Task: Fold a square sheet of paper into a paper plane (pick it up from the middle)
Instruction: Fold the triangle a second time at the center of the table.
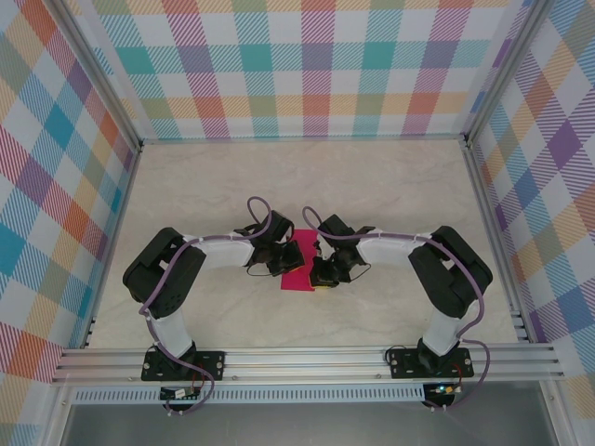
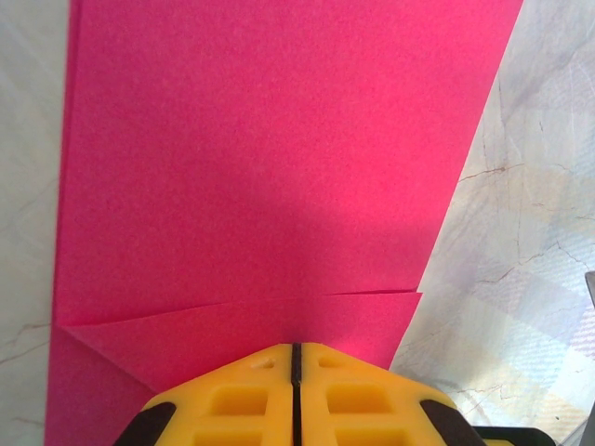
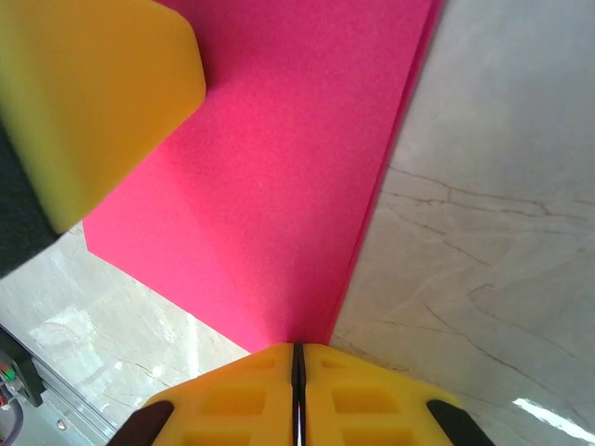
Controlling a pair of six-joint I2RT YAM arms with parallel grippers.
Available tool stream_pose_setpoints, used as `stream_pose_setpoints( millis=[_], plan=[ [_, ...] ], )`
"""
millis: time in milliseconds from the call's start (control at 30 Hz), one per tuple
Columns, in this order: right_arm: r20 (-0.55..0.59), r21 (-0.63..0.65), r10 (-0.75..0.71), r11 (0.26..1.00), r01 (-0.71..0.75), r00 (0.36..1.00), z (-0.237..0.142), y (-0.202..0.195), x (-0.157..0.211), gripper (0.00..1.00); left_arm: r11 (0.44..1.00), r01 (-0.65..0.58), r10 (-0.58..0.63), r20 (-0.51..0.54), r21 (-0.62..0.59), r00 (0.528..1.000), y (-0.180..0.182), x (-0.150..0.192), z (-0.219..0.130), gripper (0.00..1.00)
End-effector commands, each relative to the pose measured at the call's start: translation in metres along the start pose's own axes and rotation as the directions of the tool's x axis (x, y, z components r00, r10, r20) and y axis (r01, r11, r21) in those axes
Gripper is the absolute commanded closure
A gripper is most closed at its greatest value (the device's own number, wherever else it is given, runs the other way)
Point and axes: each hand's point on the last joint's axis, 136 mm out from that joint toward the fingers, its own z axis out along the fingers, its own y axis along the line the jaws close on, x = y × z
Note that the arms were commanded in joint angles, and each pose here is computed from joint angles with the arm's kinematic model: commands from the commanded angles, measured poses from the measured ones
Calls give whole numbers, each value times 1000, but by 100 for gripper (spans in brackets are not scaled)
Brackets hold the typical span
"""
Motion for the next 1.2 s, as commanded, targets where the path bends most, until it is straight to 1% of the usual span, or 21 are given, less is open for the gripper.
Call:
stream_pose_setpoints(
  millis=[0,200,400,567,733,1167],
  plan=[
    [30,-10,-33,999,33,999,-14,15,-1,90,978,64,-80,-68,-201,994,60,27,16,92],
    [68,9,-57,998,56,996,-18,24,-1,90,978,66,-81,-69,-200,994,60,27,17,92],
    [68,26,-60,998,59,996,-9,28,-2,90,979,69,-83,-67,-192,994,58,26,17,92],
    [72,61,-35,998,31,997,-1,19,-6,91,980,75,-89,-67,-184,994,57,27,17,92],
    [49,86,-18,996,13,999,6,10,-2,91,980,78,-92,-69,-183,993,58,28,17,92],
    [24,158,3,987,-6,1000,9,-8,6,91,979,79,-93,-65,-189,994,59,27,17,92]
  ],
)
